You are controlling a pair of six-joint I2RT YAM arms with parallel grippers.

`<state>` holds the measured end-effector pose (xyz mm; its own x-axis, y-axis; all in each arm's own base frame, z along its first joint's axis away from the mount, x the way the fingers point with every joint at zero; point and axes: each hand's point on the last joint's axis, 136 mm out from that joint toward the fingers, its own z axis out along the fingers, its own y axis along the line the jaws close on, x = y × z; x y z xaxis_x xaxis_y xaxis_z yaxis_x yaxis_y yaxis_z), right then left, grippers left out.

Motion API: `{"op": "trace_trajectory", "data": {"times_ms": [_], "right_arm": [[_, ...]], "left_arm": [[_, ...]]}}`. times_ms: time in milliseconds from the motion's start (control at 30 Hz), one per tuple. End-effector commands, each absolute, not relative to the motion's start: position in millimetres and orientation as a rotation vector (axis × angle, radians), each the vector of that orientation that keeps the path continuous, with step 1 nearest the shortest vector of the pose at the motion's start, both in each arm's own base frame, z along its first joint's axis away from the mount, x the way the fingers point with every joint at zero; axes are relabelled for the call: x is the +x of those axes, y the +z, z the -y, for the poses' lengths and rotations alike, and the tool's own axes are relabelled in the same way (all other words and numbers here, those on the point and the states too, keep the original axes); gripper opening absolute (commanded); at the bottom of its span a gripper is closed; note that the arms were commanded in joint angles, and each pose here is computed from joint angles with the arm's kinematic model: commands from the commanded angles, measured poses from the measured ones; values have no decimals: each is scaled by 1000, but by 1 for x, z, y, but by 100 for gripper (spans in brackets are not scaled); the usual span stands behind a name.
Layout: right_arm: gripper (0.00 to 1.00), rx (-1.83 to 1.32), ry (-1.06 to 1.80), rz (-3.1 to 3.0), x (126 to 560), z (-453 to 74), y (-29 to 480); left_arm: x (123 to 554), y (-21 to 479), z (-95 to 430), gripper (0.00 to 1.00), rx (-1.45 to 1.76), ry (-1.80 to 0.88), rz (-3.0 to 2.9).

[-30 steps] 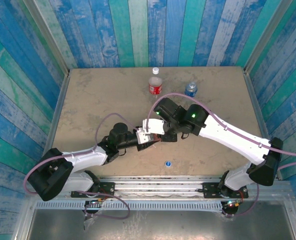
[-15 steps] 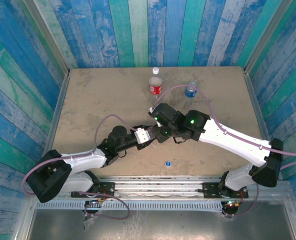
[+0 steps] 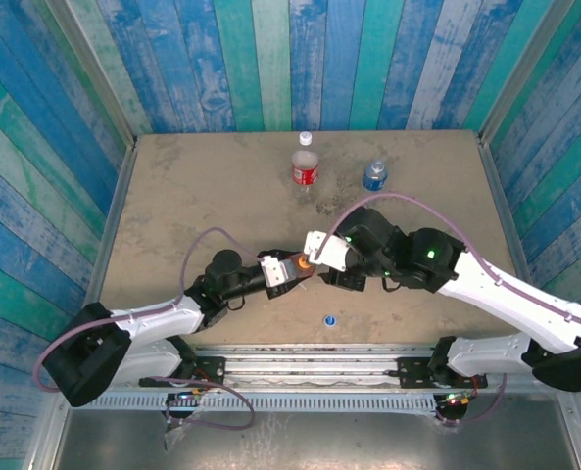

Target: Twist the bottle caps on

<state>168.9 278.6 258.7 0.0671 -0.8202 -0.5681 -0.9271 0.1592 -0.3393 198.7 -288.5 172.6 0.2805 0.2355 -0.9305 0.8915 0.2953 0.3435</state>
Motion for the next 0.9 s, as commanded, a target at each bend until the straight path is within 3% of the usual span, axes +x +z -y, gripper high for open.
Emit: {"op": "trace_trajectory", "data": {"times_ms": [0, 267, 600, 767, 867], "right_arm": [[60, -2035, 76, -1395, 160, -284, 254], [52, -2283, 118, -1303, 150, -302, 241], [28, -2329, 121, -1317, 147, -307, 231], [19, -2225, 130, -1462, 152, -310, 229], [14, -1933, 143, -1710, 170, -316, 235]], "left_arm": [[190, 184, 294, 55, 1253, -684, -1183], [180, 180, 296, 55, 1309, -716, -1156], [179, 180, 297, 55, 1312, -723, -1160], [183, 180, 296, 55, 1300, -709, -1172], [190, 181, 295, 54, 1271, -676, -1186]]}}
